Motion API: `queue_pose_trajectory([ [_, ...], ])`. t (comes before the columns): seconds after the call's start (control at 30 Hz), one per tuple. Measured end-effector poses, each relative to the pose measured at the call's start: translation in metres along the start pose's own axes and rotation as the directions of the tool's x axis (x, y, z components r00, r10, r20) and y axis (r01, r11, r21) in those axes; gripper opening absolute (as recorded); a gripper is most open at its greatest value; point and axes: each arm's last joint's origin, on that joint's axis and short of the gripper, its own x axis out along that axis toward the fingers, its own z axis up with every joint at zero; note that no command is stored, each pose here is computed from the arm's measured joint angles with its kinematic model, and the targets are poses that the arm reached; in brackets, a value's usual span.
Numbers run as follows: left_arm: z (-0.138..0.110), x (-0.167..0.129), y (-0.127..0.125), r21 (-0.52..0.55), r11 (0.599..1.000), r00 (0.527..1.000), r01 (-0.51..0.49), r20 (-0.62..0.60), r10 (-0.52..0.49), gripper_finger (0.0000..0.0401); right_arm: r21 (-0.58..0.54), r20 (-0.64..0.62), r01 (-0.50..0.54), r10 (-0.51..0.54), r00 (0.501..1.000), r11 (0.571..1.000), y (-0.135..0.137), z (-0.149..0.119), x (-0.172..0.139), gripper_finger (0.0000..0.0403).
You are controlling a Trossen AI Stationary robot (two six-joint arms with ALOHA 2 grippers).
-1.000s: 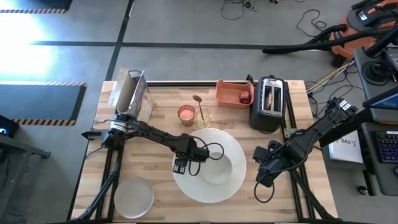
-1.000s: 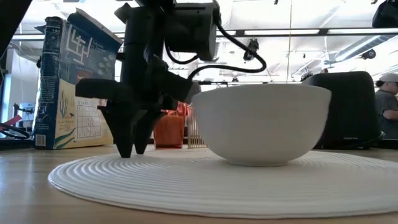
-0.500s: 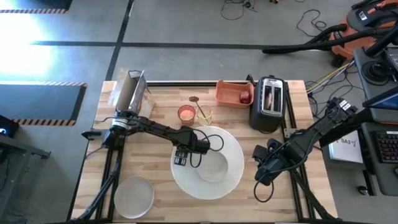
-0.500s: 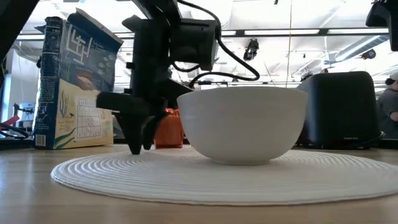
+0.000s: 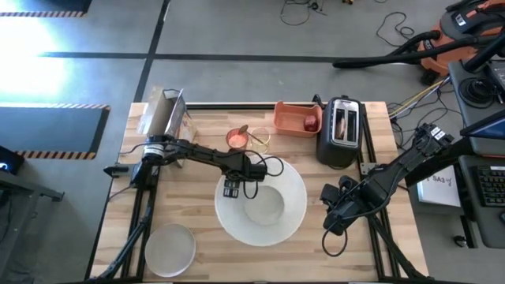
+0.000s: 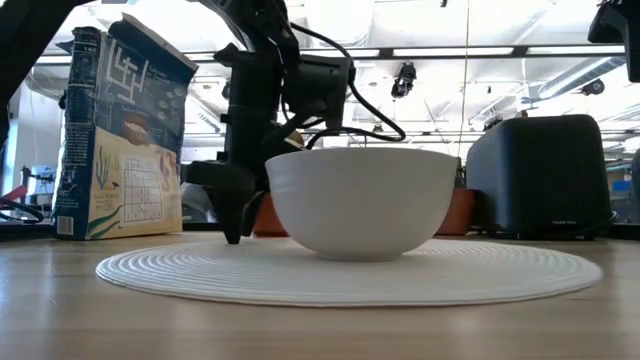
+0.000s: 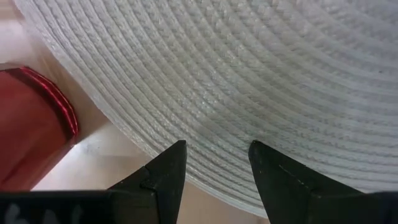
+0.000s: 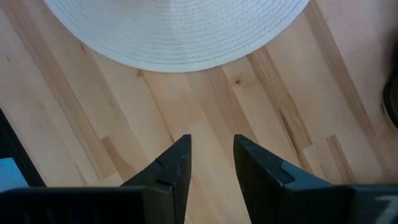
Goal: Arrange a breakfast setting
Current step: Move the white placemat to the center of the table, then move the white bowl to the top right of the white placemat
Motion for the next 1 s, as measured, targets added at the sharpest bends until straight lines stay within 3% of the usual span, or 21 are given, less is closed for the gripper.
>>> queue_pose_trajectory([
  [0.53,-0.001,-0.006,0.005,-0.009,0.995,0.995,-0.098,-0.017,0.098,0.0164,0.0,0.015,0.008,-0.008,1.0,1.0,0.0,0.0,0.0,0.0109],
  [0.8,-0.002,-0.051,0.014,-0.025,0.995,0.989,-0.094,0.116,0.096,0.0164,0.001,0.019,0.009,-0.009,1.0,1.0,0.0,0.001,0.0,0.0109],
  [1.0,-0.016,-0.084,0.017,-0.059,0.996,0.974,-0.069,0.211,0.08,0.0164,-0.019,0.047,0.024,-0.023,0.999,1.0,-0.001,0.001,0.0,0.0109],
])
